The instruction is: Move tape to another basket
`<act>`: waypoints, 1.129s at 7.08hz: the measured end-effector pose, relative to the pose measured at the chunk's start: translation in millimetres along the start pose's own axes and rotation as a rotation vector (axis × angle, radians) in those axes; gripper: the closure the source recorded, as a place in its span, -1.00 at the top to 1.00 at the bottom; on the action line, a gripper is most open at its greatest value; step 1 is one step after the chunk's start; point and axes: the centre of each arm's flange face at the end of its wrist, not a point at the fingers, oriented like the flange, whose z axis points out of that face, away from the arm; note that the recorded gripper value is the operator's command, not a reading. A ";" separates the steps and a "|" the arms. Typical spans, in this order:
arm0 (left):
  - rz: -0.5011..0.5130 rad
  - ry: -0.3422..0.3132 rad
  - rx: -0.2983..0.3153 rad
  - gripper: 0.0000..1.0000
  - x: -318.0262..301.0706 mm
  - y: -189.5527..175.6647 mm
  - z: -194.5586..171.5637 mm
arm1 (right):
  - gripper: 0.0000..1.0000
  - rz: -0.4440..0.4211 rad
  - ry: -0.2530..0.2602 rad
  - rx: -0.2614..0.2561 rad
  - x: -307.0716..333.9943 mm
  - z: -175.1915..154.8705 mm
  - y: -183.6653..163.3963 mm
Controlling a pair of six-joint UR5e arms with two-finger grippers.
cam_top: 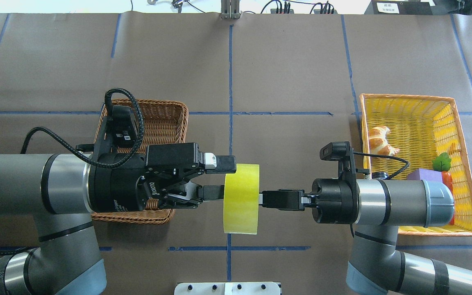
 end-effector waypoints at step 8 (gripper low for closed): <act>-0.024 -0.006 -0.017 1.00 -11.9 9.7 16.1 | -1.00 0.005 -0.018 0.010 -3.2 10.3 6.2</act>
